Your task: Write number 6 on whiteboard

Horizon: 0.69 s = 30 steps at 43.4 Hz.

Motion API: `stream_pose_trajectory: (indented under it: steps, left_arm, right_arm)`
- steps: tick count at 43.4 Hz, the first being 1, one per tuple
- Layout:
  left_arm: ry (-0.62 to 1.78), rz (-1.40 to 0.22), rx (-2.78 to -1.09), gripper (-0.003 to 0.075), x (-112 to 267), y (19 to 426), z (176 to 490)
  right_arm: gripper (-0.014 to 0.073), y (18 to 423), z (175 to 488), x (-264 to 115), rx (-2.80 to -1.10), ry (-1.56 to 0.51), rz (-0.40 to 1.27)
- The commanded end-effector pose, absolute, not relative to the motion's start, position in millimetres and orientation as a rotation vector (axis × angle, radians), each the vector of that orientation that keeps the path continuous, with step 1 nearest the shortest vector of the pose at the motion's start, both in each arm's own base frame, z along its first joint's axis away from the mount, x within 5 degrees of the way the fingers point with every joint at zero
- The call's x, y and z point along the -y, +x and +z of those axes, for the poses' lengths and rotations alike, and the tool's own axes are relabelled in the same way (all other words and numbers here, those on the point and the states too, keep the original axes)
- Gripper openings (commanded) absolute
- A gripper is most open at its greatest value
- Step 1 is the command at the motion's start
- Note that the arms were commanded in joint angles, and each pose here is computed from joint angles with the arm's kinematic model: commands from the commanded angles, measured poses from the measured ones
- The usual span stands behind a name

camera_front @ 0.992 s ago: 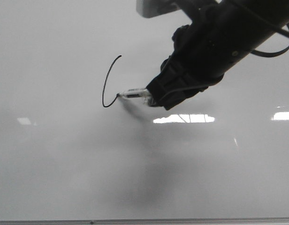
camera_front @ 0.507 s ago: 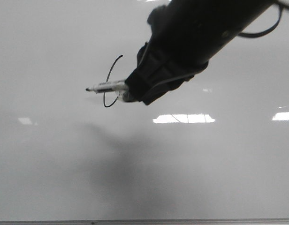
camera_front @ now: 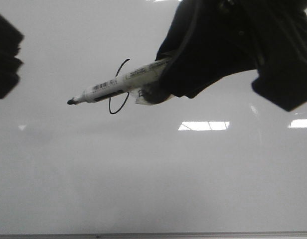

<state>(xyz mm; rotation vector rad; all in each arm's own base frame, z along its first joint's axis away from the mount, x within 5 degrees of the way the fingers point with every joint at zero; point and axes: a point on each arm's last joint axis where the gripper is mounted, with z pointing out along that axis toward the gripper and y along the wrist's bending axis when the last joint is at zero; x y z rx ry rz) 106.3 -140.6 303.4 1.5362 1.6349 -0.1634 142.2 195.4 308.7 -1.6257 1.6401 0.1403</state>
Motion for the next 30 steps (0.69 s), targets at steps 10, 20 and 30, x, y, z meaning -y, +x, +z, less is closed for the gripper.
stream_pose_trajectory:
  steps: [10, 20, 30]
  left_arm:
    - [1.558, -0.146, -1.513, 0.042, 179.4, 125.1, 313.6]
    - [1.576, -0.154, -1.478, 0.0337, 190.0, 126.1, 309.0]
    - [1.575, -0.152, -1.471, 0.015, 190.6, 126.5, 309.1]
  right_arm:
    - [-0.0069, 132.0, 330.3, -200.4, -1.492, -1.585, 0.173]
    - [-0.0069, 131.9, 331.4, -201.4, -1.49, -1.568, 0.19]
    - [-0.0069, 132.0, 331.8, -201.7, -1.488, -1.563, 0.194]
